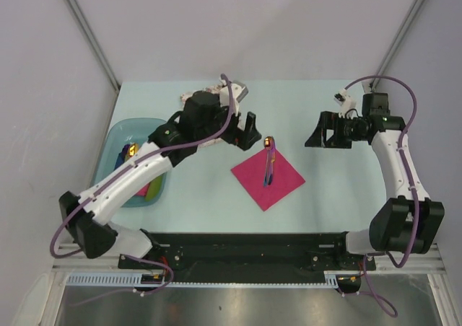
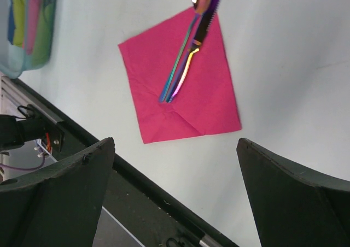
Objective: Place the utensils on the paper napkin and roll it up
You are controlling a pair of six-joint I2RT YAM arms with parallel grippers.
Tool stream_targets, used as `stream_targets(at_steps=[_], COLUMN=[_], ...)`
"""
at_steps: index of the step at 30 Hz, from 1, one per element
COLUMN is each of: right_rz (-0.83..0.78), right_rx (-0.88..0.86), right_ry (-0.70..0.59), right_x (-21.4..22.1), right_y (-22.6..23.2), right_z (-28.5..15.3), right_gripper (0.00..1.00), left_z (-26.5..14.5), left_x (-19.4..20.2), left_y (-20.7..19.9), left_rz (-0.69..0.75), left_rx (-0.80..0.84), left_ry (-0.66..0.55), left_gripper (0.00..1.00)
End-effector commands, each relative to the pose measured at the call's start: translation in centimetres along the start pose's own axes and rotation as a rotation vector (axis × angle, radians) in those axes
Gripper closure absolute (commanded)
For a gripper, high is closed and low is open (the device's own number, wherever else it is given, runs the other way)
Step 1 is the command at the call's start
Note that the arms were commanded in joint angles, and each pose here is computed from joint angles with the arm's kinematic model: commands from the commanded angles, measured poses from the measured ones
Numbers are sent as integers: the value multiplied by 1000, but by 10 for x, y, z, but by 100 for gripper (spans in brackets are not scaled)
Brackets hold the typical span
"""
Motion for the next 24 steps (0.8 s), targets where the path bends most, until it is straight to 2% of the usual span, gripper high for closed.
stream_targets(at_steps=[1, 3, 8, 12, 13, 15, 17, 18, 19, 24], right_rz=[-41, -68, -115, -176, -180, -204, -193, -185, -173, -109], right_rx=[-88, -103, -106, -129, -137, -137, -141, -155, -171, -203], right_ry=[-53, -47, -8, 69, 90, 147, 201, 213, 246, 291], right_x=[2, 7, 16, 28, 34, 41, 46, 46, 48, 42], right_y=[22, 29, 38, 51, 52, 50, 48, 47, 44, 38], right_z=[-10, -11, -1, 17, 21, 33, 40, 43, 49, 64], right_gripper=[0, 0, 0, 0, 0, 0, 0, 0, 0, 0], left_z=[-22, -33, -62, -62, -58, -51, -39, -32, -28, 0], left_x=[25, 30, 84, 120, 141, 147, 173, 172, 183, 205], left_y=[11, 16, 21, 26, 26, 25, 24, 21, 17, 8], left_rz=[263, 297, 456, 669, 700, 799, 867, 928, 965, 1107], left_rx=[48, 34, 230, 286, 313, 322, 354, 370, 402, 479], left_ry=[82, 98, 218, 167, 196, 126, 144, 94, 100, 23], left_gripper=[0, 0, 0, 0, 0, 0, 4, 6, 13, 31])
Point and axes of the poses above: each gripper's point midway between its finger pads, its own z axis out along the fingers, its own y axis along the line the jaws close on, x = y × z, the point moved 9 cm from there along -z, back along the fingers, and after that the axes turned 7 degrees about -z, right-handed, at the moved point
